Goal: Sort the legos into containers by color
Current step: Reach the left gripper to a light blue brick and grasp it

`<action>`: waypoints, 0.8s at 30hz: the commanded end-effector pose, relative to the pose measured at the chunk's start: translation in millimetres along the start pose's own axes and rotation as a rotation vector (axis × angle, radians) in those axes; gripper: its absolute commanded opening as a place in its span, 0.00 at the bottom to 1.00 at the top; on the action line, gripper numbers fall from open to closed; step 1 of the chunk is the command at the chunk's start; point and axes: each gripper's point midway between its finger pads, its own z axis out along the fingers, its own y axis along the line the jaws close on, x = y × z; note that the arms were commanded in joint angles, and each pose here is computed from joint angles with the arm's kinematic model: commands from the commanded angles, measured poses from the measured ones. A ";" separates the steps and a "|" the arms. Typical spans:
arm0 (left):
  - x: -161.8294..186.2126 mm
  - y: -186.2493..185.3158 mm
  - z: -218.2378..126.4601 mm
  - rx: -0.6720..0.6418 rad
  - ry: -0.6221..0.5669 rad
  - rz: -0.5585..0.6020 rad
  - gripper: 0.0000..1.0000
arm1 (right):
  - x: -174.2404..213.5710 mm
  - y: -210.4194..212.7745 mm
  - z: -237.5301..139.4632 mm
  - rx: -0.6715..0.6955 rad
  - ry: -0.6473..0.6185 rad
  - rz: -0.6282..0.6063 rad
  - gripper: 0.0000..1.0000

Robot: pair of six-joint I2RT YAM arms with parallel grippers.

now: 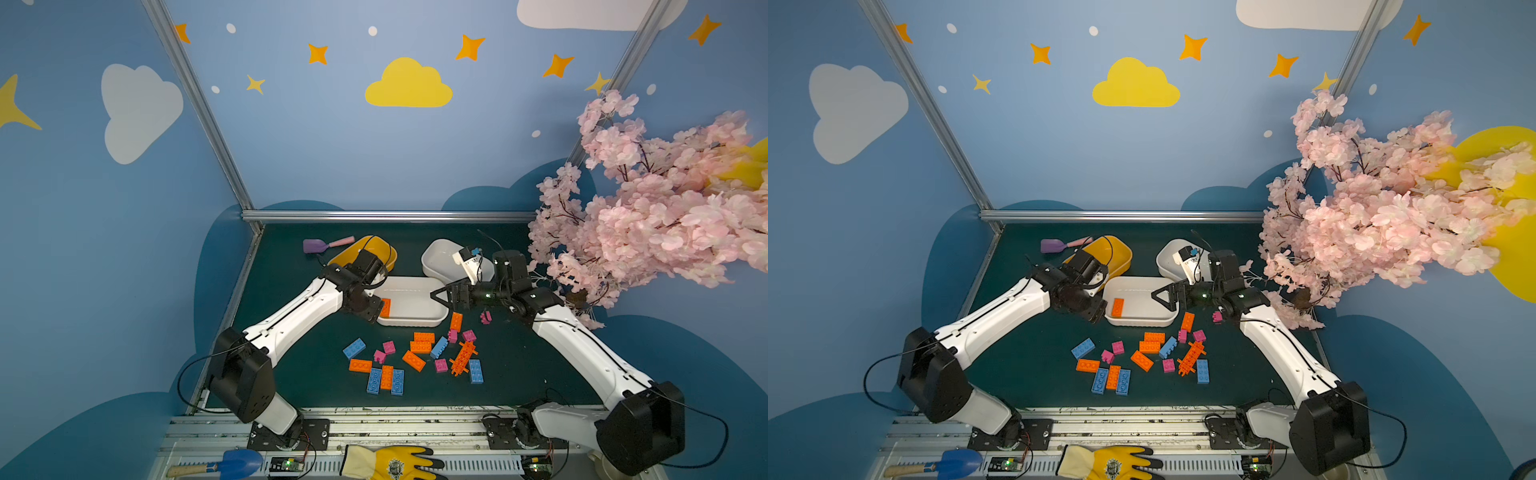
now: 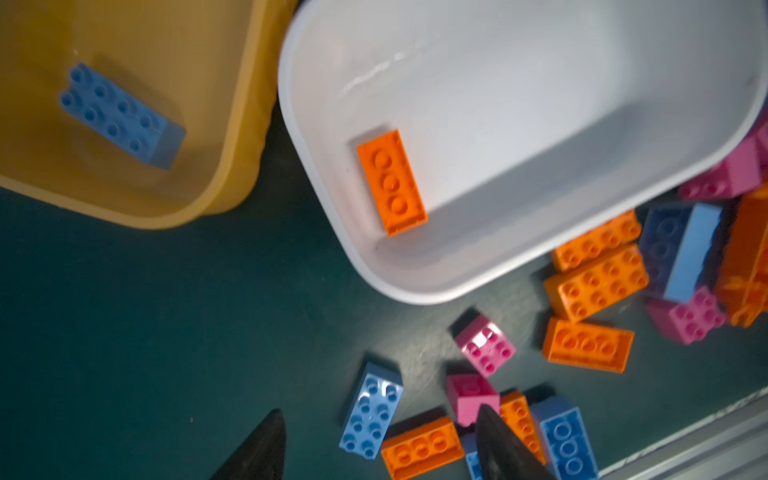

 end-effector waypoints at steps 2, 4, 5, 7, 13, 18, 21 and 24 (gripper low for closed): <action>43.4 -7.3 15.7 0.078 0.132 0.178 0.71 | 1.9 7.2 -4.1 -0.027 -0.001 -0.015 0.95; 50.3 -6.5 28.1 0.076 0.150 0.186 0.71 | 3.0 8.0 -3.9 -0.033 0.002 -0.013 0.95; 53.8 -7.6 34.5 0.087 0.164 0.190 0.71 | 3.4 8.6 -3.8 -0.038 0.004 -0.010 0.95; 59.7 -11.2 45.4 0.108 0.191 0.187 0.71 | 4.9 9.7 -3.2 -0.045 0.011 -0.007 0.95; 80.2 -0.8 77.0 0.051 0.264 0.183 0.70 | 10.3 8.7 -2.8 -0.044 0.027 0.002 0.95; 88.8 -2.6 93.0 0.058 0.281 0.174 0.66 | 13.4 7.0 -1.6 -0.042 0.040 0.005 0.95; 90.9 0.1 98.2 0.040 0.296 0.174 0.62 | 14.6 6.2 -0.9 -0.042 0.046 0.008 0.95; 93.3 0.7 102.3 0.038 0.311 0.176 0.57 | 14.8 6.3 -0.3 -0.041 0.049 0.008 0.95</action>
